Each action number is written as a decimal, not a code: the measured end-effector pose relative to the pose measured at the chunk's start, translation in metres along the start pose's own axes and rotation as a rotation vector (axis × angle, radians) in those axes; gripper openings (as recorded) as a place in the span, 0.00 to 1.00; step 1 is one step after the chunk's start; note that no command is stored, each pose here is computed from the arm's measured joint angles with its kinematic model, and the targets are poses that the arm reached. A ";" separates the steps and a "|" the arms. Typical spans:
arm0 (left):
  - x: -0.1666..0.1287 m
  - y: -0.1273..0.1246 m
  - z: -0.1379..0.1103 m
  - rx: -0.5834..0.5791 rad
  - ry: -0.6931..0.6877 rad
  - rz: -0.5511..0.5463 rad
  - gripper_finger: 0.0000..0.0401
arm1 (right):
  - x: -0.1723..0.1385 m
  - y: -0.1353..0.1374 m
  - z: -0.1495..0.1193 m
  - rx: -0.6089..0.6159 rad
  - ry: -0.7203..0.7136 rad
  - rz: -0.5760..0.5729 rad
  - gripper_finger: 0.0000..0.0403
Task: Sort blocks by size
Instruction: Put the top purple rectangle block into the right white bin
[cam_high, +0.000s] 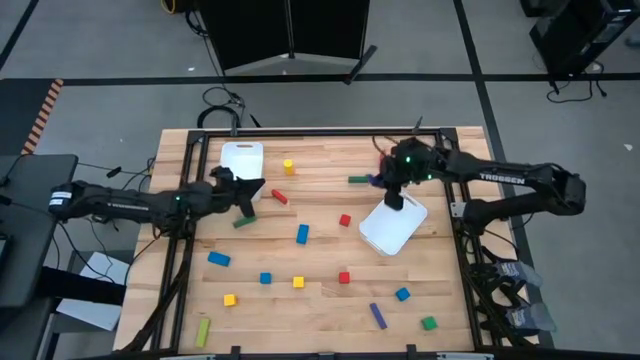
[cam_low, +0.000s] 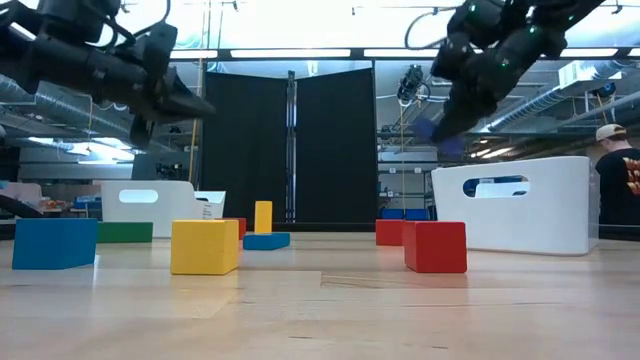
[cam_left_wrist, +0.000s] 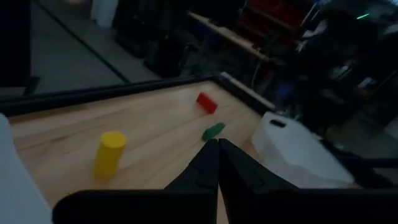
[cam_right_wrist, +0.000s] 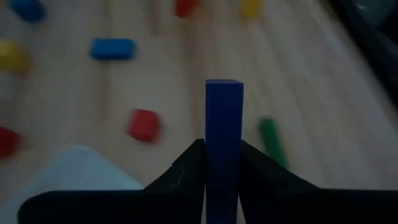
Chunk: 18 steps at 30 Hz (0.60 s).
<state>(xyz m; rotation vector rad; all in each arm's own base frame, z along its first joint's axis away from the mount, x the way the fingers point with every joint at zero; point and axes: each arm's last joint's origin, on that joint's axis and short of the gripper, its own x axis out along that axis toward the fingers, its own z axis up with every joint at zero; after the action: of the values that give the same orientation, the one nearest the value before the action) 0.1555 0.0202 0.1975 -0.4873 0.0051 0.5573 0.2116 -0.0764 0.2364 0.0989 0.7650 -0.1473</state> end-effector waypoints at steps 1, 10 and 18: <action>0.001 0.000 -0.001 0.006 0.008 0.011 0.04 | 0.002 0.007 0.002 -0.003 -0.012 0.022 0.20; 0.013 -0.012 0.008 0.035 0.075 0.057 0.08 | 0.010 0.061 -0.002 -0.037 0.048 0.088 0.20; 0.014 -0.020 0.021 0.127 0.177 0.122 0.25 | 0.004 0.086 -0.021 0.001 0.194 -0.033 0.20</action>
<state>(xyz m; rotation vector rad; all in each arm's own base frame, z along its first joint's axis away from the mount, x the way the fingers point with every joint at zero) 0.1752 0.0220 0.2230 -0.4123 0.2389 0.6273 0.2146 0.0110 0.2216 0.1027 0.9599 -0.1709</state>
